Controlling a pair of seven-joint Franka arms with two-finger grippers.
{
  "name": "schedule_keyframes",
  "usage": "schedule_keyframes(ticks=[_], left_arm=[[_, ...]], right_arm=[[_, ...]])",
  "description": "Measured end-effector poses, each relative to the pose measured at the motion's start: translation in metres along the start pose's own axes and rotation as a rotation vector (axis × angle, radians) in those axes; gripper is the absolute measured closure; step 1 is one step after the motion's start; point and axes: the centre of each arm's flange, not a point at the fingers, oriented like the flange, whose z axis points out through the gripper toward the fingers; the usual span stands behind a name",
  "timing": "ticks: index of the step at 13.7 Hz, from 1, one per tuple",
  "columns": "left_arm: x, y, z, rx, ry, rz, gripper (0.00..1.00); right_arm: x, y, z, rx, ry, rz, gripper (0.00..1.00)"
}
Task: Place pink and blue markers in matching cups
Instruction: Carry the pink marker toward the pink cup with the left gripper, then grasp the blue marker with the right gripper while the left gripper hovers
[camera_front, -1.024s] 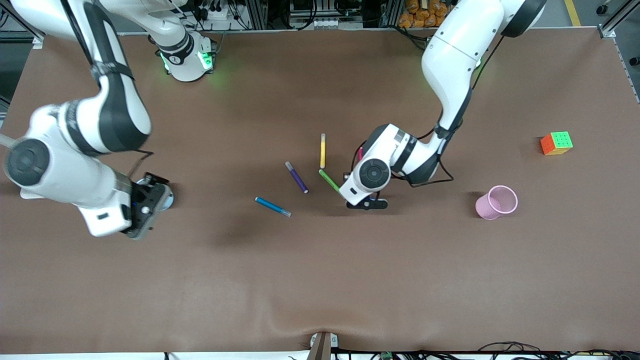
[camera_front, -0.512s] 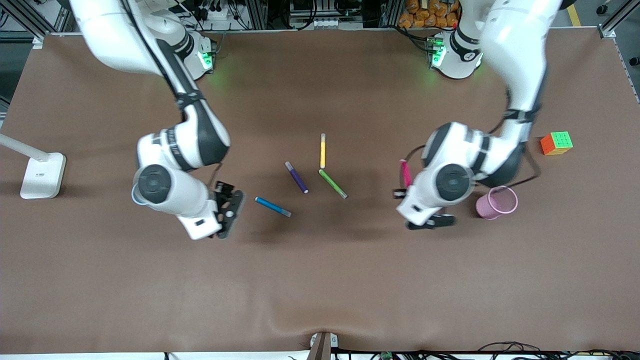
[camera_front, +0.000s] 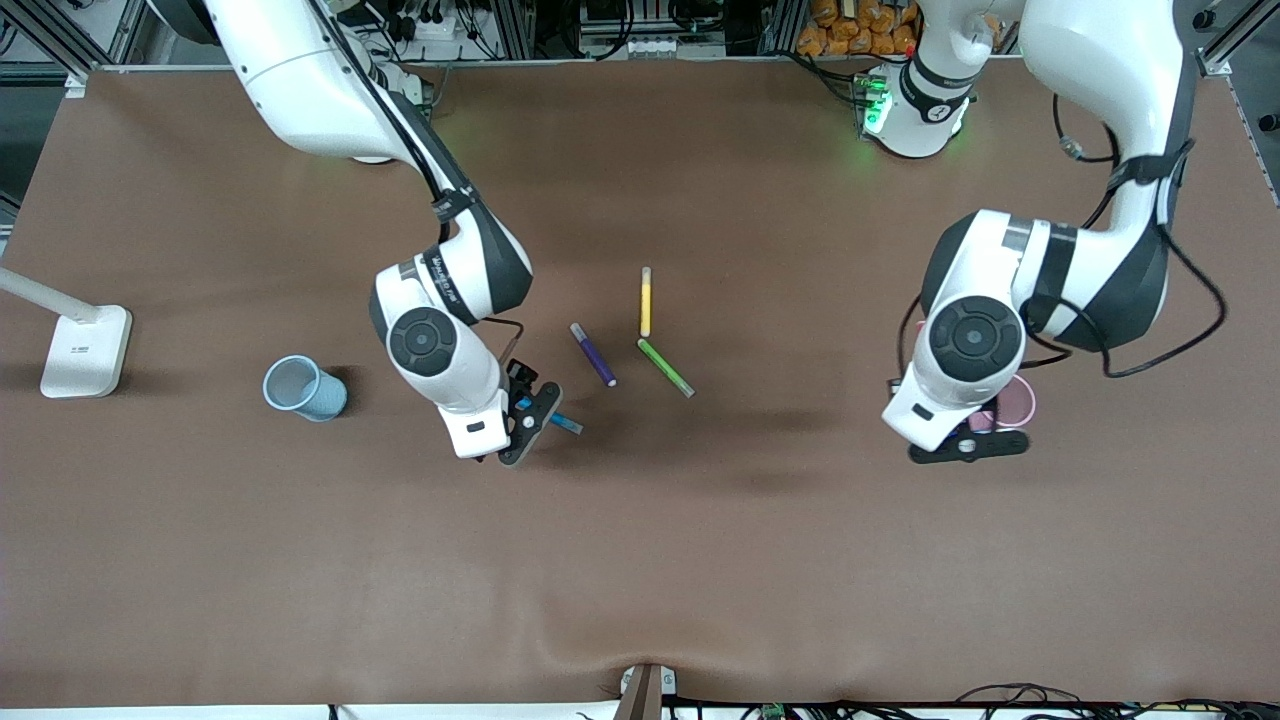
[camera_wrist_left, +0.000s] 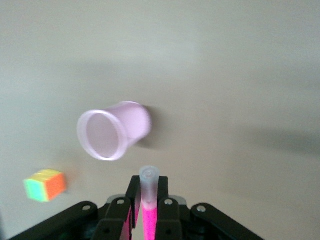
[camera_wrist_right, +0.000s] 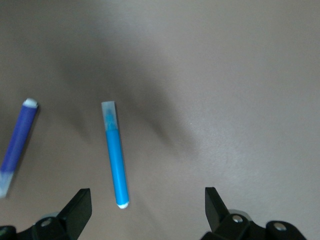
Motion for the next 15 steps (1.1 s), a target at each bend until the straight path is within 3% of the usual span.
schedule_keyframes(ticks=[3, 6, 10, 13, 15], left_arm=[[-0.001, -0.025, -0.014, 0.137, 0.062, -0.096, 0.83], [0.001, -0.032, -0.001, 0.286, 0.149, -0.216, 0.83], [-0.004, -0.013, 0.047, 0.353, 0.213, -0.346, 0.83], [-0.006, -0.002, 0.083, 0.43, 0.339, -0.423, 0.83], [-0.007, 0.008, 0.1, 0.44, 0.407, -0.467, 0.83]], right_arm=[[-0.001, 0.002, 0.008, -0.014, 0.0, 0.151, 0.0], [0.01, -0.012, 0.039, -0.105, 0.017, 0.077, 0.0], [0.02, -0.039, 0.08, -0.118, 0.014, 0.02, 0.0], [0.027, -0.048, 0.083, -0.119, 0.017, 0.005, 0.0], [0.029, -0.051, 0.082, -0.12, 0.02, 0.0, 0.0]])
